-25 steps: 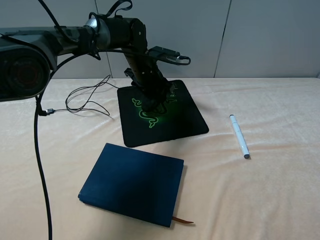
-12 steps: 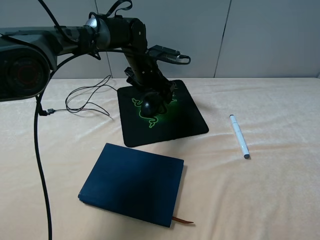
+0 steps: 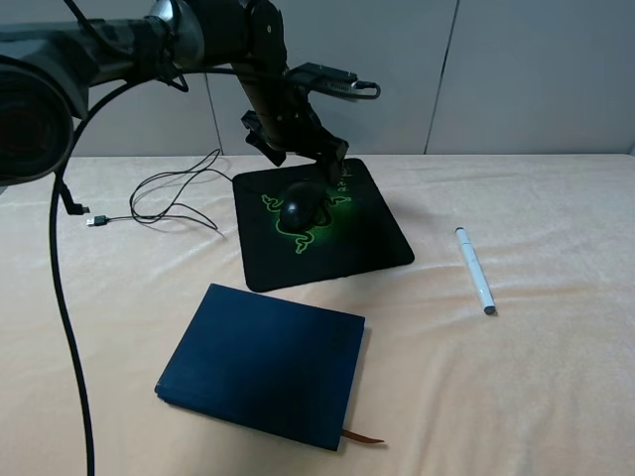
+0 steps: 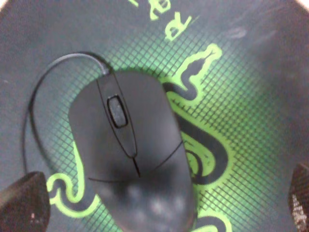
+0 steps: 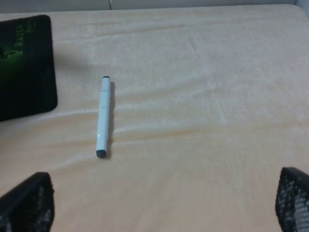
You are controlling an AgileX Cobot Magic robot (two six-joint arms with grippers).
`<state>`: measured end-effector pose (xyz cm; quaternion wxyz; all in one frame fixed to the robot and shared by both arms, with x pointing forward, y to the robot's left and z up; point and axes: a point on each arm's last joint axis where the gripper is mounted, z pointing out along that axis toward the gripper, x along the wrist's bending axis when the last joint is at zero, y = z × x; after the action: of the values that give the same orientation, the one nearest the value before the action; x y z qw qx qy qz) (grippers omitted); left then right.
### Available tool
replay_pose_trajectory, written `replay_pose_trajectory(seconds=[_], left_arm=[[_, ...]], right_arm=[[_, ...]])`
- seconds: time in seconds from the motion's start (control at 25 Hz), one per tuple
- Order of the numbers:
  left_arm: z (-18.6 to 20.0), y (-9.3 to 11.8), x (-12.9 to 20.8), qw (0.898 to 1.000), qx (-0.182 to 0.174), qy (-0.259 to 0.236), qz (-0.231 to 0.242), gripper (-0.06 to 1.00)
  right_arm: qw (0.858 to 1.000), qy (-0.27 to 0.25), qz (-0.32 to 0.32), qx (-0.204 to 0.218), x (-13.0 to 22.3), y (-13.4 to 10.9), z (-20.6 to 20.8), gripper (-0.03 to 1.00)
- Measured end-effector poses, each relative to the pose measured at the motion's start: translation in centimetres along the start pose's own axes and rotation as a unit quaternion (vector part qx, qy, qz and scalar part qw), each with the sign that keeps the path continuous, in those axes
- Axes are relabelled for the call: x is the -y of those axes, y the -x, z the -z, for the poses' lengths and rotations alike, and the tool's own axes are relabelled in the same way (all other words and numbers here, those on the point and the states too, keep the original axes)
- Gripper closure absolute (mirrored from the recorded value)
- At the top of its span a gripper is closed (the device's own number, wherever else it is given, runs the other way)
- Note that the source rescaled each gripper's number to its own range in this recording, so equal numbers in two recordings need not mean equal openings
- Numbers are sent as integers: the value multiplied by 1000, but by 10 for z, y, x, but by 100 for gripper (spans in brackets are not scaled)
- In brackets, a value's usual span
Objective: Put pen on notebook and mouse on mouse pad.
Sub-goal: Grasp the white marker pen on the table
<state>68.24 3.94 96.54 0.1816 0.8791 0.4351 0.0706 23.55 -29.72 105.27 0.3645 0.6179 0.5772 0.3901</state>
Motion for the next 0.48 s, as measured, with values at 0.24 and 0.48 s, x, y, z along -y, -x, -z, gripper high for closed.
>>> replay_pose_trajectory(seconds=[0.24, 0.48], left_arm=[[53, 5, 1, 1000, 6, -17, -4, -5], [110, 11, 6, 1000, 9, -22, -10, -5]], right_arm=[[1000, 0, 0, 0, 0, 0, 0, -3], [1000, 0, 0, 0, 0, 0, 0, -3]])
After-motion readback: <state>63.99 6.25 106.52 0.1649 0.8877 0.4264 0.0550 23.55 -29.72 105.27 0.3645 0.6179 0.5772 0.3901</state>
